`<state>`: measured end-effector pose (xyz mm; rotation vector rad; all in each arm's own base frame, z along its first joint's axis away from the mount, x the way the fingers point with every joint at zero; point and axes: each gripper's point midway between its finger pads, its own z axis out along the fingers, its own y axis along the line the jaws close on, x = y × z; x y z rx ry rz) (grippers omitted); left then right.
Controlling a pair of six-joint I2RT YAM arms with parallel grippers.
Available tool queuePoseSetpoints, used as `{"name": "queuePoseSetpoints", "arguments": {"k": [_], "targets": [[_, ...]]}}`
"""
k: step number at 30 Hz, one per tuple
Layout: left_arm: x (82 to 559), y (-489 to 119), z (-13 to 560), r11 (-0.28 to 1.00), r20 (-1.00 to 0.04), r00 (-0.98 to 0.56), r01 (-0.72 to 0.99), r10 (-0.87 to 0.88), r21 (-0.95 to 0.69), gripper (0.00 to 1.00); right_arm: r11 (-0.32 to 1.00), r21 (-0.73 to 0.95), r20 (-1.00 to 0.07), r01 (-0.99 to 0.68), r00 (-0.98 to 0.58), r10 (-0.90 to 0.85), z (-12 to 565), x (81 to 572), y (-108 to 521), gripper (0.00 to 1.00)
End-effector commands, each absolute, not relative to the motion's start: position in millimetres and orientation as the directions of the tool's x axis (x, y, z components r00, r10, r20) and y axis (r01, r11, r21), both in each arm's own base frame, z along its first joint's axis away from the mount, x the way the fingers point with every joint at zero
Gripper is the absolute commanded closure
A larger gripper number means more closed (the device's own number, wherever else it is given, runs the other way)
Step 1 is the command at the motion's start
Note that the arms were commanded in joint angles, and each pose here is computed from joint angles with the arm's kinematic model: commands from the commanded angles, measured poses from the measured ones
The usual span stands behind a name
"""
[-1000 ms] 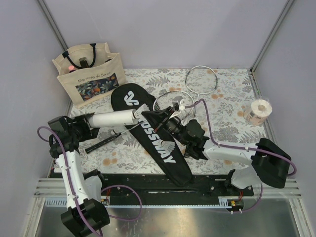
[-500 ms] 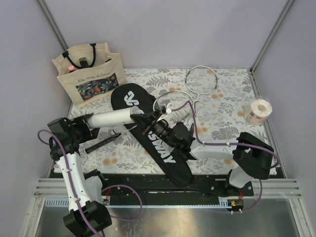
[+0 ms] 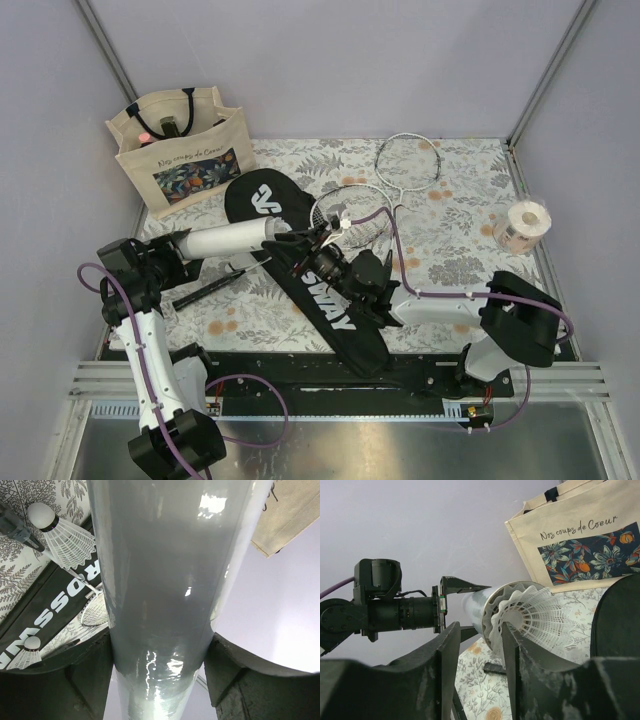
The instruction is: Pack up the badminton gear
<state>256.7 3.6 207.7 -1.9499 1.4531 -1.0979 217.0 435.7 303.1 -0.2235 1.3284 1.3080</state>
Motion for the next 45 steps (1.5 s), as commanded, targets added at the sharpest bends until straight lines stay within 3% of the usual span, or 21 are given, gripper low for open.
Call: {"name": "queuePoseSetpoints", "arguments": {"k": [1,5,14,16,24,35,40,45], "targets": [[264,1,235,-0.314,0.325,0.068,-0.501,-0.943,-0.807,0.48,0.319,0.534,-0.755,-0.783,-0.271,0.598,339,204,414,0.5],[265,2,237,-0.313,0.323,0.067,-0.495,-0.944,-0.811,0.48,0.339,0.521,-0.772,-0.784,-0.263,0.579,346,200,402,0.41],[266,-2,244,-0.304,0.327,0.036,-0.473,-0.944,-0.827,0.48,0.501,0.528,-0.83,-0.685,-0.292,0.475,317,229,379,0.36],[270,-3,253,-0.287,0.318,0.003,-0.443,-0.948,-0.85,0.49,0.551,0.572,-0.814,-0.608,-0.339,0.471,295,246,368,0.31],[274,-1,281,-0.287,0.313,-0.006,-0.385,-0.95,-0.877,0.49,0.477,0.722,-0.684,-0.501,-0.407,0.606,244,272,344,0.31],[271,-4,329,-0.267,0.29,-0.04,-0.289,-0.956,-0.919,0.48,0.379,0.799,-0.599,-0.468,-0.681,0.422,189,310,424,0.35],[268,-10,334,-0.266,0.295,-0.068,-0.28,-0.953,-0.922,0.48,0.308,0.85,-0.516,-0.426,-0.789,0.333,174,319,469,0.37],[266,-12,335,-0.267,0.298,-0.074,-0.276,-0.952,-0.923,0.48,0.321,0.879,-0.44,-0.353,-0.861,0.257,137,327,495,0.38]]}}
